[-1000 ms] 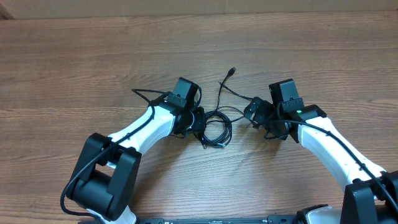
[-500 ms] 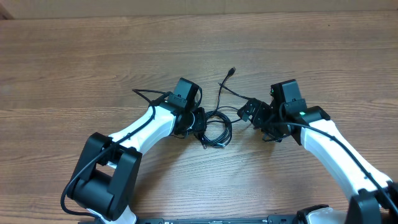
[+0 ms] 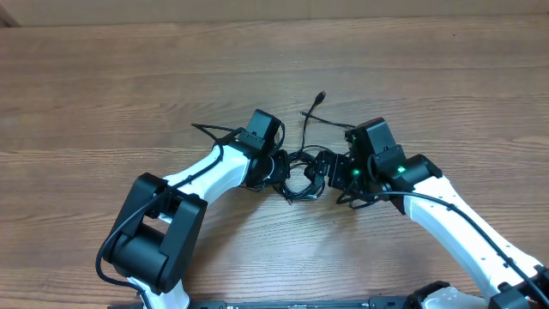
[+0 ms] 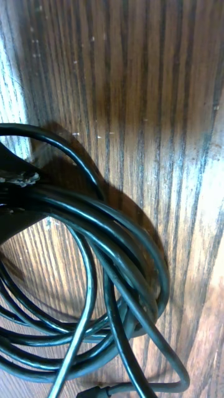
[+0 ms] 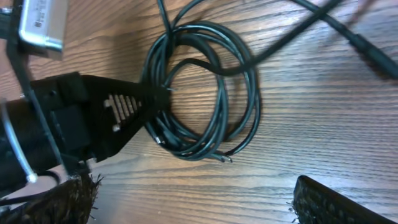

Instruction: Untangle cables

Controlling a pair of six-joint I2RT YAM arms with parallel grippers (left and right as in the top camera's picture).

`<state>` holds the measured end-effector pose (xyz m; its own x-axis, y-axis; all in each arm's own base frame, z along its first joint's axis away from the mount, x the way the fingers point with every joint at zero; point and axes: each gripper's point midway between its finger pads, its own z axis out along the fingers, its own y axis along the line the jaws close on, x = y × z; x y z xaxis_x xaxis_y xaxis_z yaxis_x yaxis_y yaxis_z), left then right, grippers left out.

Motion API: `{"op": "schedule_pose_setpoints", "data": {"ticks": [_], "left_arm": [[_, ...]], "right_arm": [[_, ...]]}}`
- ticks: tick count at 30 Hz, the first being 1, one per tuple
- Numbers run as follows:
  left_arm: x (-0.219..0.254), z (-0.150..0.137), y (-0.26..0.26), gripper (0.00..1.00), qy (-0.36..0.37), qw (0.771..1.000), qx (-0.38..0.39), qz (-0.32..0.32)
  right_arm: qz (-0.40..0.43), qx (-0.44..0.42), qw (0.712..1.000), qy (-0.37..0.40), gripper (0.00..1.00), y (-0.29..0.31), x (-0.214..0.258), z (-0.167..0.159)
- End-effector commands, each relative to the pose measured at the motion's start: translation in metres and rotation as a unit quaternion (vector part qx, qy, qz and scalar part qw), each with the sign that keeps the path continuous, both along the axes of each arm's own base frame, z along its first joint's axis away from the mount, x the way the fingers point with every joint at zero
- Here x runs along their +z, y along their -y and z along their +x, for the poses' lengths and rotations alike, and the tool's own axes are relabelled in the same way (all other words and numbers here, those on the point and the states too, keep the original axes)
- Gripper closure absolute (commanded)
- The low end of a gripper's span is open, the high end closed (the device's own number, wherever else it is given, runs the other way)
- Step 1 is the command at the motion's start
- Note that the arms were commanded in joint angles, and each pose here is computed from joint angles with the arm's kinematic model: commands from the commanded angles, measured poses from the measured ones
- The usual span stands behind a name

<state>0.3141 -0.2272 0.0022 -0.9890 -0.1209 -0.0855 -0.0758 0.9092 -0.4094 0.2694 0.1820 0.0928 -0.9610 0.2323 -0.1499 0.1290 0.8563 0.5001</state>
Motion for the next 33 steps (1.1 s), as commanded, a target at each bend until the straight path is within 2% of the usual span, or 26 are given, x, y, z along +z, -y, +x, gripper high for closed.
{"op": "schedule_pose_setpoints", "data": {"ticks": [1,4,10,22,33], "left_arm": [[-0.012,0.001,-0.008,0.96,-0.014,1.0,0.009,0.014],[0.001,0.006,-0.007,0.96,-0.002,1.0,0.012,0.001],[0.038,0.014,-0.003,0.96,0.041,0.999,0.013,-0.023],[0.069,0.012,0.009,0.96,0.049,0.996,-0.001,-0.078],[0.196,0.027,0.019,0.96,0.2,0.962,0.012,-0.186]], "right_arm": [[-0.032,-0.016,0.999,-0.01,0.0,0.008,-0.019,0.0],[-0.035,-0.027,0.999,-0.017,0.01,0.009,-0.03,0.003],[-0.038,-0.034,0.998,-0.038,0.08,0.005,-0.05,0.007],[-0.029,-0.036,0.999,-0.018,0.39,-0.001,-0.054,0.022],[-0.032,-0.035,0.999,-0.022,0.4,0.001,-0.061,0.017]]}}
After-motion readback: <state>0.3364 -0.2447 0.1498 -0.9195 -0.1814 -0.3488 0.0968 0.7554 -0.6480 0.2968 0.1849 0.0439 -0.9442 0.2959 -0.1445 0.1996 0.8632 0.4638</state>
